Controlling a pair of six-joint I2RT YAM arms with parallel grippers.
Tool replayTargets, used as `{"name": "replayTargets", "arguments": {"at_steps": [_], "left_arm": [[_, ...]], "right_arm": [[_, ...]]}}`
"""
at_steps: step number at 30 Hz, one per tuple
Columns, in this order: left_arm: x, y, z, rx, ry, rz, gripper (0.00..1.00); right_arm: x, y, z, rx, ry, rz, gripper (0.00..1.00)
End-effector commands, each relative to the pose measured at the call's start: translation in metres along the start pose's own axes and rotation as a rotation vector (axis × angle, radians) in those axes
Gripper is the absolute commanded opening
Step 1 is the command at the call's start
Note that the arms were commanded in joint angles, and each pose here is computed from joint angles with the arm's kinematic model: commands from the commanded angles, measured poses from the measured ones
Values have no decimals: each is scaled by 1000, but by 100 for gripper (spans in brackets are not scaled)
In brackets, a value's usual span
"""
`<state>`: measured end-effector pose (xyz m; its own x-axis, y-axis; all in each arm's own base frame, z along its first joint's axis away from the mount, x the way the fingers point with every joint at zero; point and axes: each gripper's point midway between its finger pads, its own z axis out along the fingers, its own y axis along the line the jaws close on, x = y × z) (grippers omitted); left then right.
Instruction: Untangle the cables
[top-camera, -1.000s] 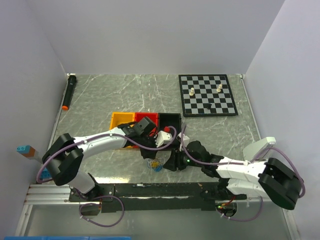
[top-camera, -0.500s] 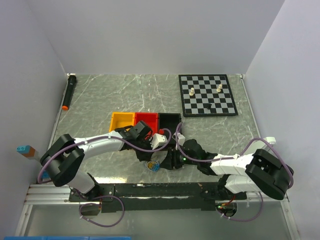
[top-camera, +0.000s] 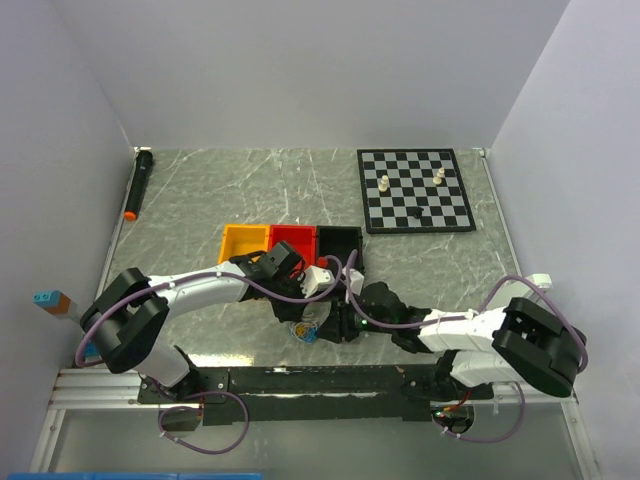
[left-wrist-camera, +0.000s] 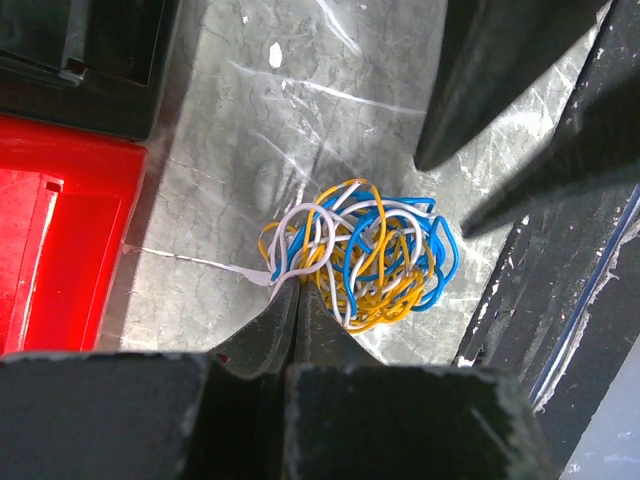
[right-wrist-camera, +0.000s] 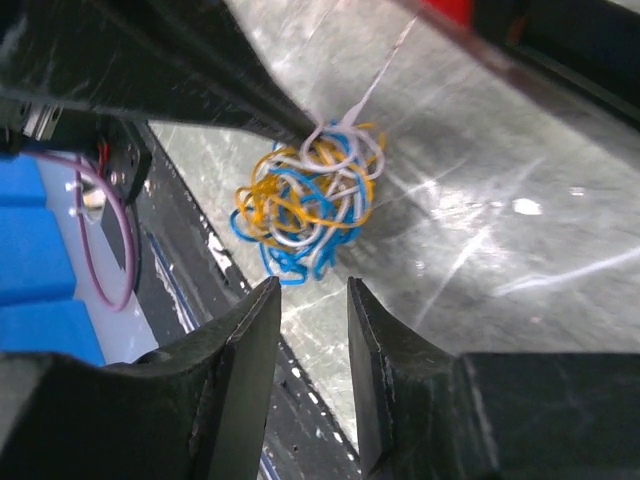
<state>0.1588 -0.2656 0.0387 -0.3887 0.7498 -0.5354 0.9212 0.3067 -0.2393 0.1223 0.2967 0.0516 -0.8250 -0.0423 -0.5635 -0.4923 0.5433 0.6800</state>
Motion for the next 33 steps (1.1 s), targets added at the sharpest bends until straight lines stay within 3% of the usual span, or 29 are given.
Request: {"name": "replayTargets", "arguments": {"at_steps": [1,8,14,18,21,25,33], "left_arm": [[-10,3,-6,-29,-33,-1,1],[-9,3,-6,-24,-25,2,1],[-9,1,-6,-15,-24,2,1],[-10,0,-5,-5,-28,-1,1],[-11,-1,-5,2,-29,-8,1],[-14,-1,-8,4,-35,-11,1],[-22,15,-33,-8,-75,-56,1]], "right_arm": [[-18,28,10,-51,-56,-94,43],[-18,28,16,26,-90,-158,52],[-24,19,21,98,-116,-179,48],[-26,22,27,86,-123,-174,40],[-26,23,31,72,-138,-154,28],[-29,23,23,66,-185,-120,0],[-18,-5,-14,149,-234,-62,0]]}}
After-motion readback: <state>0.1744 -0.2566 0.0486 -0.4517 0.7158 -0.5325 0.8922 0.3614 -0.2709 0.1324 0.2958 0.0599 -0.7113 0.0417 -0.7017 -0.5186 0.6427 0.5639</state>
